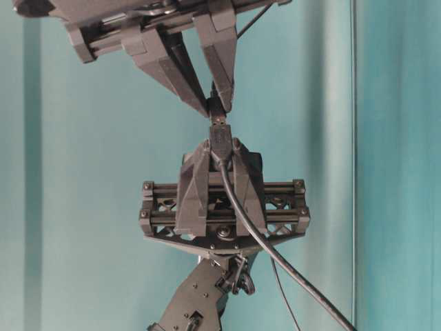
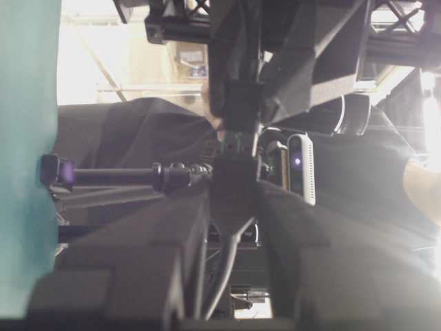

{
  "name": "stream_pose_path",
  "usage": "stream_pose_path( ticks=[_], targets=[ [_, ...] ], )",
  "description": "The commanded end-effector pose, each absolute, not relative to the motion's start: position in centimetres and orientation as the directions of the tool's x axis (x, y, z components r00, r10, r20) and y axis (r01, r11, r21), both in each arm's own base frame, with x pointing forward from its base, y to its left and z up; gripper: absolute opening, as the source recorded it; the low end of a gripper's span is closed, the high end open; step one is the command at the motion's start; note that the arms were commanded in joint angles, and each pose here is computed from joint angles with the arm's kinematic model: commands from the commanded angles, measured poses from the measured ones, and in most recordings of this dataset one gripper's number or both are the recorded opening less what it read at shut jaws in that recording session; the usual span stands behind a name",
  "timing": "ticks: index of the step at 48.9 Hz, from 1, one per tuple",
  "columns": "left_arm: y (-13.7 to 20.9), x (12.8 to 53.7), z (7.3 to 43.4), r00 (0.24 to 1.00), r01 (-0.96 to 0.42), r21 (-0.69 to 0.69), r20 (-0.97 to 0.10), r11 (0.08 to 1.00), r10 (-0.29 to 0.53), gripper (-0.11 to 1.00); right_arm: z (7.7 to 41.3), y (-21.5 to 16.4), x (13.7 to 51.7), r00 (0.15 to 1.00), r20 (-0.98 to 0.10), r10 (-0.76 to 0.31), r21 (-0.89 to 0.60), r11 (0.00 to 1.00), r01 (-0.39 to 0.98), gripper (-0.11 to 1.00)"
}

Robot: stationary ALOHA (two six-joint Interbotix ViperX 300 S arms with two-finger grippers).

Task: Insert the USB using both arms.
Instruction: 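Push the plug into the socket with the right gripper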

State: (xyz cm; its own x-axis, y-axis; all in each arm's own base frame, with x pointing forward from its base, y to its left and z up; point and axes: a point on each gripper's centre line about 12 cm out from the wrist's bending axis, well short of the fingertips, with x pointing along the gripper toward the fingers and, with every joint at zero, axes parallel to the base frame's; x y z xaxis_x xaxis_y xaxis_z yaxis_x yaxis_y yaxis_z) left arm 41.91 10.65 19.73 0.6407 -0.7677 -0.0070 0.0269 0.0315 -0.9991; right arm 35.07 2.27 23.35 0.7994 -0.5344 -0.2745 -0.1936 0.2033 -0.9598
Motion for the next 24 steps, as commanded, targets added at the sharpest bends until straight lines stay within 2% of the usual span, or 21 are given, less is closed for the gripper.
stream_pose_path(
  ticks=[1,24],
  targets=[
    [11.0,42.3,20.9,0.648,0.053,-0.998,0.001,0.044,-0.762,0.22,24.7,2.7,35.6,0.815,-0.244,-0.525,-0.966,0.207,-0.156,0.19],
    [11.5,43.0,20.8,0.648,0.063,-0.997,0.005,0.048,-0.762,0.22,24.6,3.8,37.0,0.833,-0.255,-0.491,-0.962,0.217,-0.166,0.19]
  ],
)
